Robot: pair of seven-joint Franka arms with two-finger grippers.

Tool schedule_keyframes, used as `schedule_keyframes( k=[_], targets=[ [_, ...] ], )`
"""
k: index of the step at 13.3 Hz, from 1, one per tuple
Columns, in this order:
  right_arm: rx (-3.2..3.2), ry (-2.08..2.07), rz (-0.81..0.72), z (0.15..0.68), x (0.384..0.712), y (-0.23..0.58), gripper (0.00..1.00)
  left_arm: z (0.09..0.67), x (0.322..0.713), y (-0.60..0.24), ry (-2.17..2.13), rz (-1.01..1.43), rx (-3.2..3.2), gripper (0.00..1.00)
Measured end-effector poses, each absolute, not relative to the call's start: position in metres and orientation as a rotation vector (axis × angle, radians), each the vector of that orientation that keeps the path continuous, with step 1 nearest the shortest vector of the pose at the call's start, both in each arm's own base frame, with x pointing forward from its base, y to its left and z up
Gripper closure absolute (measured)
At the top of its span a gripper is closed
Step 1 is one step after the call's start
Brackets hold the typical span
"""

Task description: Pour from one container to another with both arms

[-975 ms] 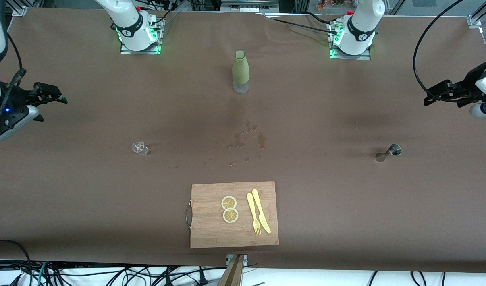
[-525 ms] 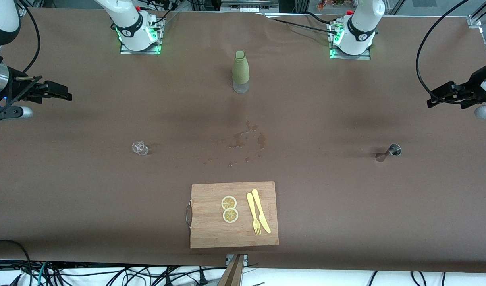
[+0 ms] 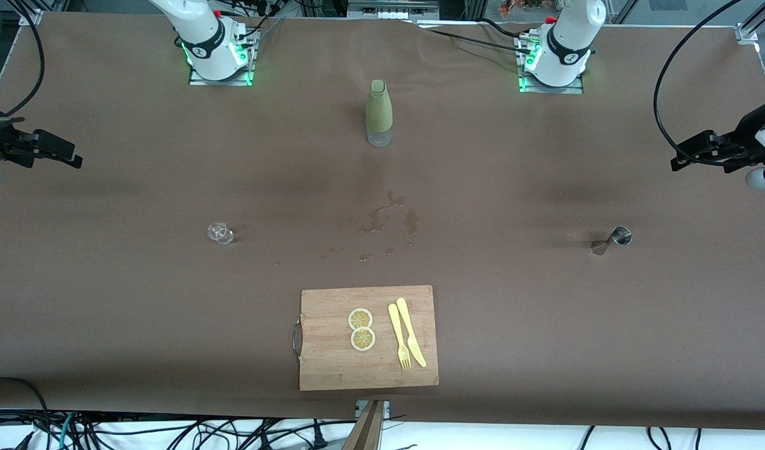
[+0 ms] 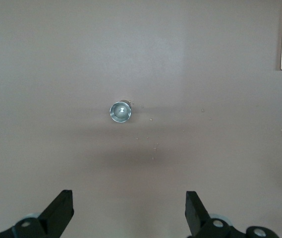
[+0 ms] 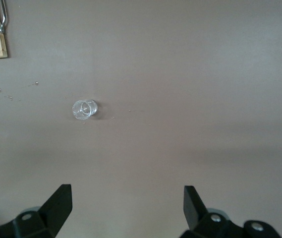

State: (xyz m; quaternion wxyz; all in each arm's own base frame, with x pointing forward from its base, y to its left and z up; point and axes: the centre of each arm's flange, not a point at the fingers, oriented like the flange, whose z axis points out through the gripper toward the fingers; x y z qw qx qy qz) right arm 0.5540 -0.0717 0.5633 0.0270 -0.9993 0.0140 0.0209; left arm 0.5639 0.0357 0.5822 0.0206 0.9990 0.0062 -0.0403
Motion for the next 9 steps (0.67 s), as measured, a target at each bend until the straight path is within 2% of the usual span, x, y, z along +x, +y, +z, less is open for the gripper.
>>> schedule_keyframes(
  k=[9],
  targets=[
    [-3.093, 0.082, 0.059, 0.5661, 0.5538, -0.0676, 0.00, 0.5823, 0.5641, 0.0342, 0.017, -0.124, 3.093, 0.00]
  ],
)
